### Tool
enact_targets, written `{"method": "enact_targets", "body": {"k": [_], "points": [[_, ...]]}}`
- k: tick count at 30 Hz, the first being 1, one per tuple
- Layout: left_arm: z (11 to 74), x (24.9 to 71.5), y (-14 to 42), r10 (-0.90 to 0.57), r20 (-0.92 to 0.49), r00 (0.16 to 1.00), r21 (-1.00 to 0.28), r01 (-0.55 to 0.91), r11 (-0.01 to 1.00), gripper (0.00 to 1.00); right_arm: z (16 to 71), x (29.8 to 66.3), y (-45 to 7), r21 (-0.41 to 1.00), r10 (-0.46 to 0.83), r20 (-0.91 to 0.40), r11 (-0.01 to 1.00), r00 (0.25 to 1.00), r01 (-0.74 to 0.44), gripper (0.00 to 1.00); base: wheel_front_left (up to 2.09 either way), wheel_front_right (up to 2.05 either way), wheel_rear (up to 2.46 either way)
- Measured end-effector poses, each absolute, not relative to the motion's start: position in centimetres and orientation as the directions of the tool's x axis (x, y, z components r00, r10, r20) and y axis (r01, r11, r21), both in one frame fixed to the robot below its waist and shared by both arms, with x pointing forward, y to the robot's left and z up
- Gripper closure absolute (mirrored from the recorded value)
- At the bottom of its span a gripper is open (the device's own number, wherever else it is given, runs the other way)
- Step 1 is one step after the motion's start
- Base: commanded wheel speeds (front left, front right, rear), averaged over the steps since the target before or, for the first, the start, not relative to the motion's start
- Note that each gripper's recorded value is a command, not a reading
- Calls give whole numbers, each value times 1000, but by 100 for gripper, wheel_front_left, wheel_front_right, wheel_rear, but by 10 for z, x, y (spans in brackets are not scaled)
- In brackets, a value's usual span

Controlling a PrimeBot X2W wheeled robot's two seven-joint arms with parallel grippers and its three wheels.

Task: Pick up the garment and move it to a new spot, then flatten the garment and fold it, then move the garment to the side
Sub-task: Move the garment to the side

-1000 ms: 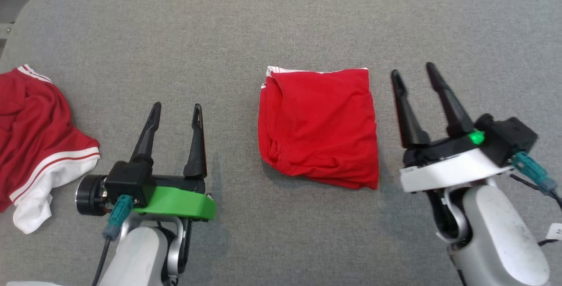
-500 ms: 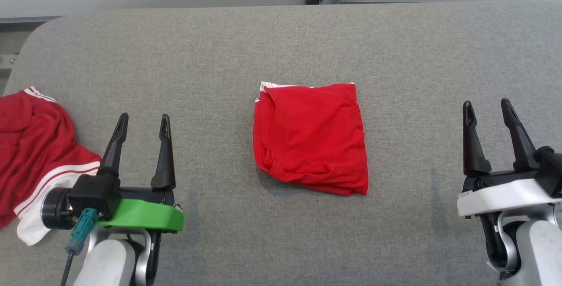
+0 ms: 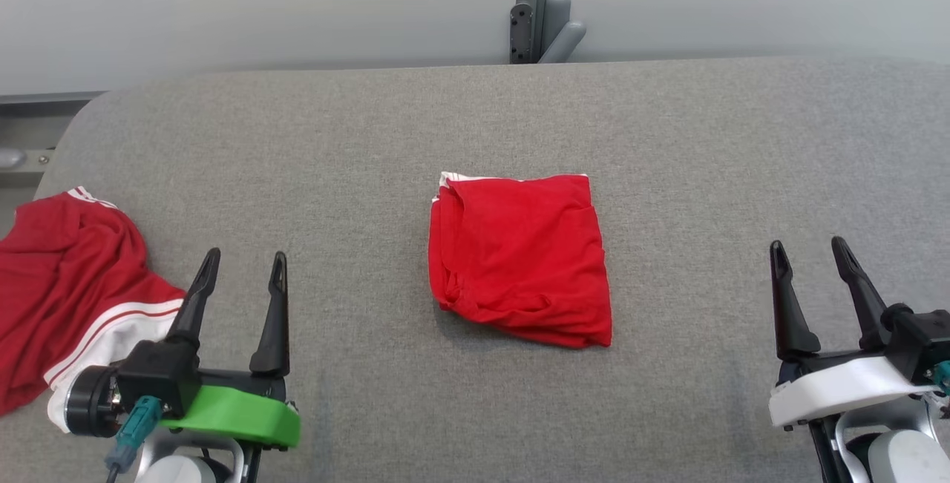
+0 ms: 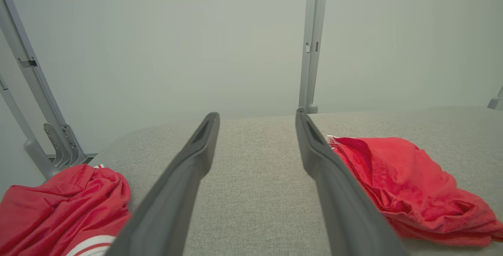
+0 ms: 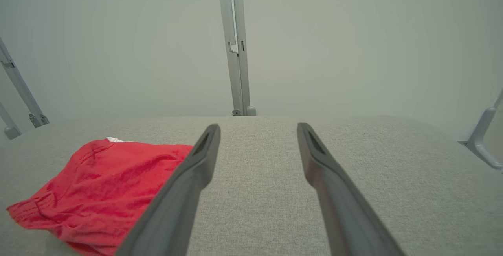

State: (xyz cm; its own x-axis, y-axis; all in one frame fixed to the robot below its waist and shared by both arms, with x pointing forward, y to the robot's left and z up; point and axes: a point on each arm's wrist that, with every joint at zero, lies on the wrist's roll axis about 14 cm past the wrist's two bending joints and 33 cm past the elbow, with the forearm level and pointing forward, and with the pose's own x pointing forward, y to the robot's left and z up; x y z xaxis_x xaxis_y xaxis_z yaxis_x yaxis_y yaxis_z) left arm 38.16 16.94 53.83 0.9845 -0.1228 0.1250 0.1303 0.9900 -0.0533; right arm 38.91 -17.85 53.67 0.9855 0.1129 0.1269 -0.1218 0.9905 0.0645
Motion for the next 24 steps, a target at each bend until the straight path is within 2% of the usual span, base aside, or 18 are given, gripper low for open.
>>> {"method": "enact_targets", "body": {"k": [12,24], "points": [[540,364,162,-158,105,982,-45,163,986,0,543,367,-184,71,93,132,992,987,-103,0,0,0,0],[539,363,164,-147,96,984,-43,152,987,0,546,366,-184,78,86,134,992,987,-97,0,0,0,0]]}}
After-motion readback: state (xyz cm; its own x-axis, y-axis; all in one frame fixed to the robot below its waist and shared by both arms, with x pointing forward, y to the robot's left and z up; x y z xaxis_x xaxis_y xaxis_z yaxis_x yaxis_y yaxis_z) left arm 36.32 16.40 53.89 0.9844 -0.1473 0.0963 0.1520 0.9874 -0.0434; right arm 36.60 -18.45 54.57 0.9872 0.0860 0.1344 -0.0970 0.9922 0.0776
